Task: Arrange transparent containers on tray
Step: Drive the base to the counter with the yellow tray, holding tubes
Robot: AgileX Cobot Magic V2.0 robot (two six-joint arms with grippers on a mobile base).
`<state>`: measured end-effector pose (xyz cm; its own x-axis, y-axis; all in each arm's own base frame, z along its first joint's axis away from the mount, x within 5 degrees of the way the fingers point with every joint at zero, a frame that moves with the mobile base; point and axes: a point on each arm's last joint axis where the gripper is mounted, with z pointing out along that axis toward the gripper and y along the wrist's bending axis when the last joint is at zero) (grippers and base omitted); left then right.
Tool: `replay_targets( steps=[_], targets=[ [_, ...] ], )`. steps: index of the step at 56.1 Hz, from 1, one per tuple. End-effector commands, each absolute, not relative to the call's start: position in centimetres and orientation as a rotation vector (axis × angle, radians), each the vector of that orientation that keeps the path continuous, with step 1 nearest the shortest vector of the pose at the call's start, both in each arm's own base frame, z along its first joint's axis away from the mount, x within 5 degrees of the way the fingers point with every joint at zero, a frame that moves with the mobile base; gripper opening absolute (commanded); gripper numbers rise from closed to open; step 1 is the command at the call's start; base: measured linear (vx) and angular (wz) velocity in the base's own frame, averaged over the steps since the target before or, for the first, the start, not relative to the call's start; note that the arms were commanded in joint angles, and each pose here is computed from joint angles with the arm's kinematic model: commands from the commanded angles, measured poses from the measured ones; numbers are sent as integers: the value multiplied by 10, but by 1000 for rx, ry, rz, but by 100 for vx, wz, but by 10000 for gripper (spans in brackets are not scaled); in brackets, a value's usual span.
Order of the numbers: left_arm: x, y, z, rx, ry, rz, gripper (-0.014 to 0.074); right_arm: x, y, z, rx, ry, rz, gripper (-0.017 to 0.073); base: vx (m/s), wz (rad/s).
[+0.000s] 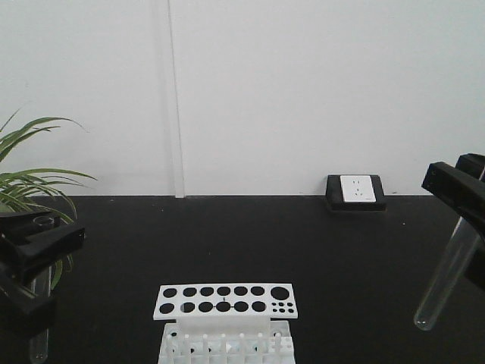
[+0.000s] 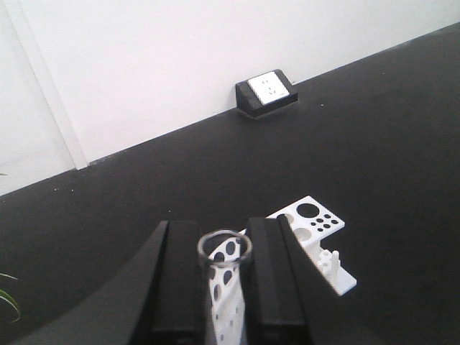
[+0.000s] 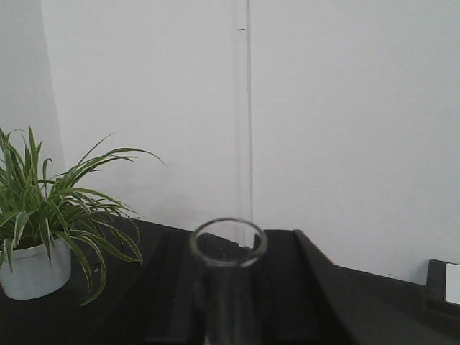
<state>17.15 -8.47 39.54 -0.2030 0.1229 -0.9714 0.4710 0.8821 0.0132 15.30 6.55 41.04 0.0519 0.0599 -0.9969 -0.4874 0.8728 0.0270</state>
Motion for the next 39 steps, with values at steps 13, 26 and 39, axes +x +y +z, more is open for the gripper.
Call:
replay_targets(
  steps=[13, 26, 39],
  targets=[
    [170, -84, 413, 410, 1655, -360, -1, 151, 62, 420, -364, 1432, 376, -13, 0, 0],
    [170, -84, 413, 410, 1655, -360, -1, 151, 62, 420, -364, 1432, 376, -13, 0, 0],
    [170, -84, 413, 410, 1655, -360, -1, 151, 62, 420, -364, 1432, 376, -13, 0, 0]
  ],
)
